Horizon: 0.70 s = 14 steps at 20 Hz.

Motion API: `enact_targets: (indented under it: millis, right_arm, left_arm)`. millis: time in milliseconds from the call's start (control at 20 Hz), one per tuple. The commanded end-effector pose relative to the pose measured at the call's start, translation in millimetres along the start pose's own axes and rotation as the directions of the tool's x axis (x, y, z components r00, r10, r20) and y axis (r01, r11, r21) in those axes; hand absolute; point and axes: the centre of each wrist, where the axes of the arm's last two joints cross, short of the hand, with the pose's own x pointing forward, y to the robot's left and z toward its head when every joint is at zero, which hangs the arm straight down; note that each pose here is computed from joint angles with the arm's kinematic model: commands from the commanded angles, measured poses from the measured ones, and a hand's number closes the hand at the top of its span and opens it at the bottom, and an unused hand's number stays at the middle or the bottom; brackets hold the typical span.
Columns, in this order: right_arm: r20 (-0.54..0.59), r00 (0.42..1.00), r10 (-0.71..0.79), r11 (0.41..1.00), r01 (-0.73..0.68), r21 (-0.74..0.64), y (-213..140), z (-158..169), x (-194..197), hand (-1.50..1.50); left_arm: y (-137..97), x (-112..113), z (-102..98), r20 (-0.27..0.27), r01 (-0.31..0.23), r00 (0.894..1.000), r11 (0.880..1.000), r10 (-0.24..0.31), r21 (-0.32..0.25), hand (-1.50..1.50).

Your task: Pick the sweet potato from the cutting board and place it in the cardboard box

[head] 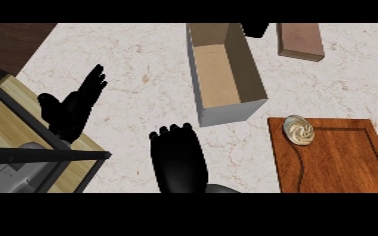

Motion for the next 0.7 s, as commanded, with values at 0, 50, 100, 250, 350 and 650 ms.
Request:
enact_targets:
  millis: [0,50,100,250,350,650]
  right_arm:
    - [0.094,0.995,0.012,0.998,-0.007,-0.058,-10,3,23,1.5]
    - [0.086,0.996,-0.012,0.997,0.019,-0.076,-22,-2,24,1.5]
    - [0.078,0.995,-0.061,0.99,0.07,-0.126,-28,-2,26,1.5]
    - [0.025,0.985,-0.169,0.955,0.17,-0.243,-49,-6,28,1.5]
    - [0.0,0.981,-0.193,0.935,0.184,-0.302,-62,-14,31,1.5]
    - [-0.109,0.962,-0.25,0.881,0.18,-0.438,-89,-41,35,1.5]
  left_arm:
    - [-21,29,-13,0.088,-0.134,0.987,0.991,0.136,-0.027,0.0]
    - [-30,22,-9,0.075,-0.13,0.988,0.99,0.133,-0.047,0.0]
    - [-32,20,-8,0.068,-0.142,0.987,0.989,0.144,-0.039,0.0]
    - [-24,16,-10,0.062,-0.138,0.988,0.99,0.138,-0.012,0.0]
    - [-27,17,-11,0.054,-0.144,0.988,0.99,0.143,-0.001,0.0]
    - [-16,12,-7,0.055,-0.151,0.987,0.988,0.149,0.033,0.0]
